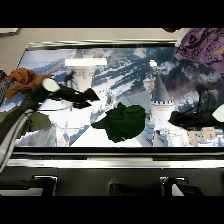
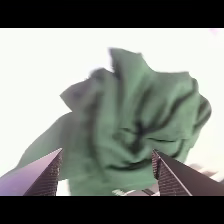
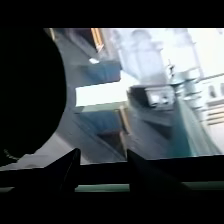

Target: Fold the clothes and pants, and hang the long-sleeved shirts on hangers.

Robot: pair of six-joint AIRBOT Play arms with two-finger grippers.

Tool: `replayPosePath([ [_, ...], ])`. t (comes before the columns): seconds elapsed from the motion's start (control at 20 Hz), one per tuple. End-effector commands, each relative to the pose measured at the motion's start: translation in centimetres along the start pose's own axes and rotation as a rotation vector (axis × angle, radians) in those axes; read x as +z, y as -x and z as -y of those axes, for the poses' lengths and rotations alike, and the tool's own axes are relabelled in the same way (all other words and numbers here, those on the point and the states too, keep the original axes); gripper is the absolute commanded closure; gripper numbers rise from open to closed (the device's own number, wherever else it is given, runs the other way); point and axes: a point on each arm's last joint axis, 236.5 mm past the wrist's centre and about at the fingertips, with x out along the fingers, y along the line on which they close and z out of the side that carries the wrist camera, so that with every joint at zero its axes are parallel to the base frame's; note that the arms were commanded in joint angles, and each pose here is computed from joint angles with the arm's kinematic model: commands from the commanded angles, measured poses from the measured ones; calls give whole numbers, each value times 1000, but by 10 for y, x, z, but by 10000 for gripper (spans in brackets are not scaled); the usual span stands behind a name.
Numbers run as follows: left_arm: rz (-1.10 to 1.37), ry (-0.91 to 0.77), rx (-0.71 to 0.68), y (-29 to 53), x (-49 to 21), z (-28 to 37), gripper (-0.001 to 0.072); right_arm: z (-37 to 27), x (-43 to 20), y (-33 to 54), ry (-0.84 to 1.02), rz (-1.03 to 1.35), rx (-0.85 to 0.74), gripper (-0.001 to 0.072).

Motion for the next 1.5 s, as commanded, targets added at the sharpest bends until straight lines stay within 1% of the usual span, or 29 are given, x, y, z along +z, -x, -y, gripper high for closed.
replayPosePath([
  [0.0,-8,41,38,50,11,-42,81,-20,-4,-41,-226,14,352,345],
  [0.1,-11,69,44,58,14,-53,82,-20,-26,-74,-245,-67,347,340],
  [0.15,-6,74,45,60,16,-55,81,-22,-33,-87,-216,-103,340,318],
  [0.2,-3,77,45,61,17,-57,81,-28,-38,-99,-191,-126,342,318],
  [0.25,-3,78,46,60,17,-57,81,-34,-39,-108,-173,-134,353,314],
  [0.3,-3,78,46,60,17,-57,81,-41,-39,-118,-160,-133,363,295],
  [0.55,-3,78,46,60,17,-57,81,-49,-46,-152,-137,-148,338,296],
  [0.6,-3,78,46,60,17,-57,81,-48,-44,-154,-133,-138,329,313],
  [0.65,-3,78,46,60,17,-57,82,-46,-41,-155,-131,-124,323,378],
  [0.75,-2,78,46,60,17,-57,82,-43,-36,-156,-120,-99,312,432],
  [0.9,-16,89,48,59,14,-58,82,-40,-30,-158,-121,-72,299,680],
  [0.95,-35,89,61,58,11,-62,82,-39,-29,-158,-122,-66,296,680],
  [1.05,-54,91,156,51,4,-91,81,-41,-28,-157,-120,-69,301,680],
  [1.15,-39,136,185,37,0,-114,81,-47,-31,-153,-113,-93,324,680],
  [1.3,-61,145,173,5,-24,-135,82,-55,-34,-148,-107,-121,349,680],
  [1.45,-119,105,75,-23,-57,-123,82,-57,-37,-147,-133,-140,355,680],
])
